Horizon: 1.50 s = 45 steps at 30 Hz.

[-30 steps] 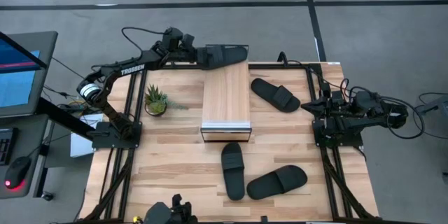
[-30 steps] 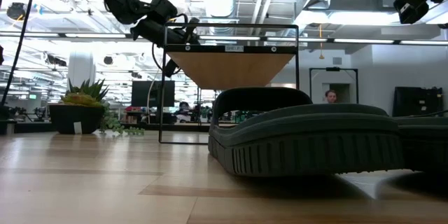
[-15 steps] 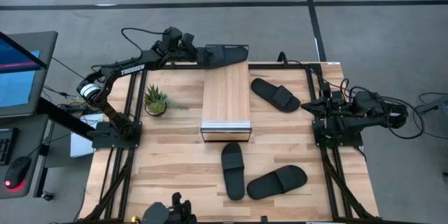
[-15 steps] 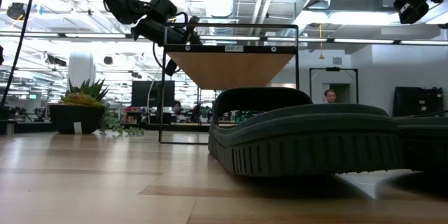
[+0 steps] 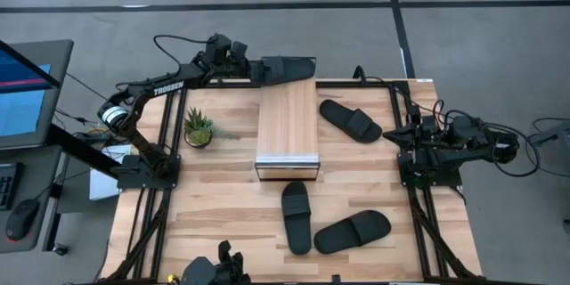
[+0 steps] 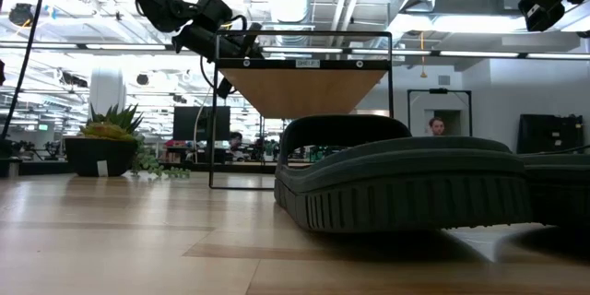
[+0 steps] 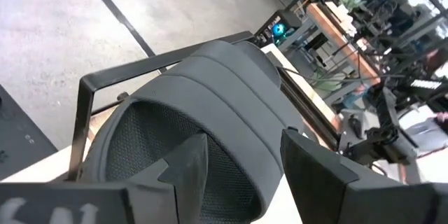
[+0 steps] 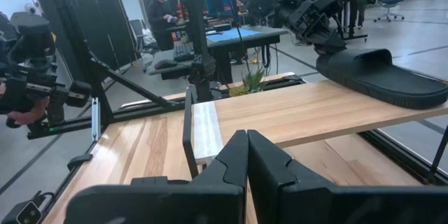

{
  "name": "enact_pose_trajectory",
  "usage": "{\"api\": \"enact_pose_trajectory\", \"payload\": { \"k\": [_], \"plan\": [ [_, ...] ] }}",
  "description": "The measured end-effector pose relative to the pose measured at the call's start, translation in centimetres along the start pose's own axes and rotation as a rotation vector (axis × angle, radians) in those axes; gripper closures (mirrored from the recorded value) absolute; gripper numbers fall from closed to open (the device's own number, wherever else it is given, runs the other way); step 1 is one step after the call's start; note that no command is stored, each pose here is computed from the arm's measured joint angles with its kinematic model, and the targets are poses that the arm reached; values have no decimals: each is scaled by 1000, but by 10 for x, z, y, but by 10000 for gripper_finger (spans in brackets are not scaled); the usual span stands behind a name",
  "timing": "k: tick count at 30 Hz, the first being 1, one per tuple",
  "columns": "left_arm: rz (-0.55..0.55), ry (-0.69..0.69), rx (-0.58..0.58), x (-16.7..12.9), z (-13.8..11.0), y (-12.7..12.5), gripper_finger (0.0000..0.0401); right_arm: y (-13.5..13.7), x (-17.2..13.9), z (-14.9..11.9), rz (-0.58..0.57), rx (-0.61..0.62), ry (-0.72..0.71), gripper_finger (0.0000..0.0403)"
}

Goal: Pick and place slides into the shelf
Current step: Put the bottom left black slide on the shelf

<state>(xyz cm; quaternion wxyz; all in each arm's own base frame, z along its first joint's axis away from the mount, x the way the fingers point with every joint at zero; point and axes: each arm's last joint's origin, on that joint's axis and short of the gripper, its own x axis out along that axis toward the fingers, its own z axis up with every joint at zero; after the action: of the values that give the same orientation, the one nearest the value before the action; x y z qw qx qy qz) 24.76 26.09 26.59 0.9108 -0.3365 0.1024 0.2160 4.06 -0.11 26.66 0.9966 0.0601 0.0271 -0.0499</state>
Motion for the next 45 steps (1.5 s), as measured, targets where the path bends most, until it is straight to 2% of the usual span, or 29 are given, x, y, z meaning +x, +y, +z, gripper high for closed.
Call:
{"api": "enact_pose_trajectory", "payload": {
  "k": [12, 28, 45],
  "plan": [
    [-33, 19, 91, 3, -4, -7, 234, 0, 0, 0, 0, 0, 0, 403],
    [-39, 19, 96, 5, -5, -10, 234, 0, 0, 0, 0, 0, 0, 403],
    [-11, 14, -5, 2, -3, -5, 234, 0, 0, 0, 0, 0, 0, 403]
  ]
}}
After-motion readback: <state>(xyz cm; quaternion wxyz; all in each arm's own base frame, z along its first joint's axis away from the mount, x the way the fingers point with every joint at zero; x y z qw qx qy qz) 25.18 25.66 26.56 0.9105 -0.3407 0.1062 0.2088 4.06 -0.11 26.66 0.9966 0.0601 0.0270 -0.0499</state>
